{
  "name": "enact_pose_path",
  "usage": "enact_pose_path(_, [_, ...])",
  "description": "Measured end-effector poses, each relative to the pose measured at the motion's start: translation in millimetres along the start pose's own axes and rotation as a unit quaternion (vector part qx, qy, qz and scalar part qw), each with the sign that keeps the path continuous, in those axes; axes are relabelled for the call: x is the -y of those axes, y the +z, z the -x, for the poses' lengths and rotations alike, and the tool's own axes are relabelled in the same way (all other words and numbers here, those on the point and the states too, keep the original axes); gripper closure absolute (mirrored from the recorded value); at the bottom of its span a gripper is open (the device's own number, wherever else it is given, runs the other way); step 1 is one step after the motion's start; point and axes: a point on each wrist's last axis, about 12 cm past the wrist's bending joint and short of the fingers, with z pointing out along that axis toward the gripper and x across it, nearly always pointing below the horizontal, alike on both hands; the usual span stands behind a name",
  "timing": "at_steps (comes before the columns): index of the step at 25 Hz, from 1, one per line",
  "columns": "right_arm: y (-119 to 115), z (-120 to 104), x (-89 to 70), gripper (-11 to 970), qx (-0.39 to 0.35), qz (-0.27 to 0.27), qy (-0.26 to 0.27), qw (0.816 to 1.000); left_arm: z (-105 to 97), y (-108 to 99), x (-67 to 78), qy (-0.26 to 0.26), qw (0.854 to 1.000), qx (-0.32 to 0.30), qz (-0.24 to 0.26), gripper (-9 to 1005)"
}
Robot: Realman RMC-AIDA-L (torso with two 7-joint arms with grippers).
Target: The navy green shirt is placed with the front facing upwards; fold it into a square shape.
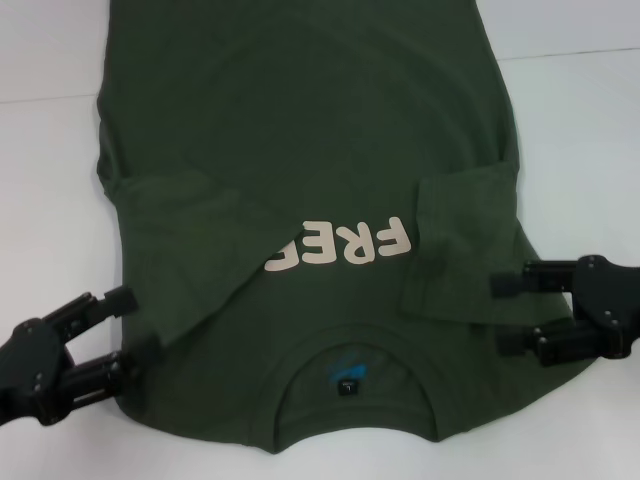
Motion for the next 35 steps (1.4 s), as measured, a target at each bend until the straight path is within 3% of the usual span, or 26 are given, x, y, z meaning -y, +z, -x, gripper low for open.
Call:
enact_pose_path(9, [-21.8, -10.9, -0.7, 48, 0.016, -0.037, 0.014, 0.999, -11.7, -8.9, 3.5, -0.034, 0.999, -0.033, 0.009, 161])
enact_pose_path(13, [-35.9, -8.0, 0.2, 48, 0.024, -0.053, 0.036, 0.998, -9.2, -16.3, -0.3, -0.101, 0.993, -0.052, 0.037, 162])
enact_pose_path(16, [-37.9, -5.6, 1.3, 48, 0.016, -0.052, 0.043, 0.998, -4.4, -24.4, -5.9, -0.196, 0.975, -0.079, 0.072, 163])
enact_pose_path(25, [-33.2, -2.4, 4.8, 50, -0.001, -0.051, 0.042, 0.998, 0.1, -25.0, -15.1, -0.373, 0.913, -0.104, 0.128, 165])
enact_pose_path(35, [-35.3, -3.4, 4.2, 51, 0.002, -0.054, 0.043, 0.998, -12.7, -11.5, -36.5, -0.422, 0.871, -0.138, 0.212, 219])
